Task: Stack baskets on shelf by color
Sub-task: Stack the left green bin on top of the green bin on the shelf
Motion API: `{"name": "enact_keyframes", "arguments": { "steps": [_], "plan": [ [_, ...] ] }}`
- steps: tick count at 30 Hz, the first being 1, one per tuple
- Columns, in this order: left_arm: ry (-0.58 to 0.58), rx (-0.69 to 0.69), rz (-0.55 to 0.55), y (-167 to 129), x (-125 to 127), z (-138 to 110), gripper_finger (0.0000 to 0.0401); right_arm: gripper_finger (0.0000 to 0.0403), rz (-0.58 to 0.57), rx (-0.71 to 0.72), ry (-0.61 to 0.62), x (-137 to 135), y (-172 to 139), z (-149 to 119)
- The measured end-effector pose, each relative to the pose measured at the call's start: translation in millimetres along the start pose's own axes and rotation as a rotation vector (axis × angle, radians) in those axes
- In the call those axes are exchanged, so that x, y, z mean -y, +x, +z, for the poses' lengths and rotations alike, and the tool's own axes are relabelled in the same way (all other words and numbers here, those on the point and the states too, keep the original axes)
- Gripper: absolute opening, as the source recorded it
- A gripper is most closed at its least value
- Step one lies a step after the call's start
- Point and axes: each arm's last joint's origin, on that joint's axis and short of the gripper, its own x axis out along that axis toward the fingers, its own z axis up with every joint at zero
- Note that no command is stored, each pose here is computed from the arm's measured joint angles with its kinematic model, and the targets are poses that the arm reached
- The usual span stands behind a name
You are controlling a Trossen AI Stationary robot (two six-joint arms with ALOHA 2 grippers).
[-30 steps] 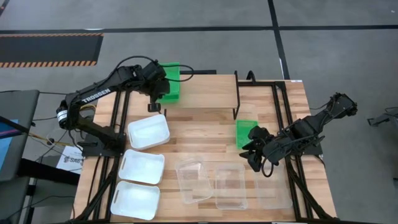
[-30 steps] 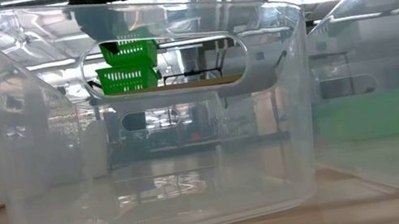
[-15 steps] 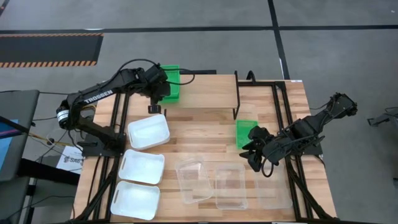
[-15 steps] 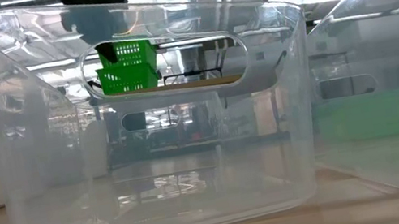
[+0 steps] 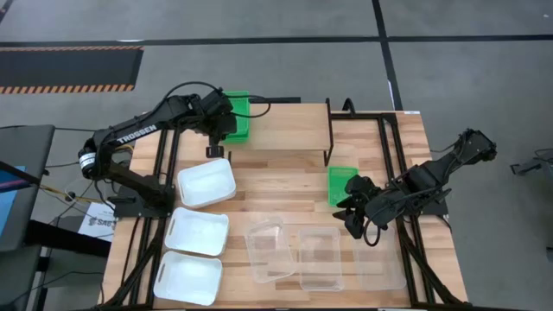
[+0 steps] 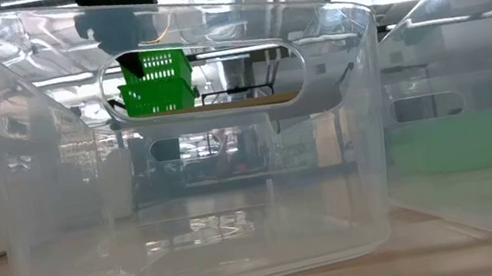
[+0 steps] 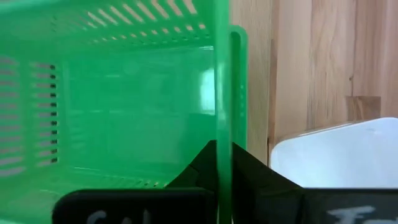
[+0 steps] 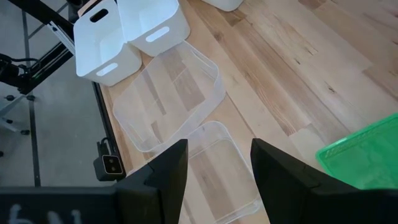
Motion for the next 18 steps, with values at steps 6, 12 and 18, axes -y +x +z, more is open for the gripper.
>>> {"name": "enact_keyframes", "arguments": {
  "steps": [6,12,18],
  "plan": [
    [0.002,-0.004,0.007,0,0,0,0.0056,0.0201,-0.003,-0.002,-0.002,0,0,0],
    [-0.008,-0.009,0.021,0,-1,0,0.0108,0.0201,-0.005,-0.003,-0.003,1,0,0],
    [-0.074,0.005,0.034,-16,-4,3,0.0149,0.0201,-0.005,-0.003,-0.003,1,0,0]
  ]
}}
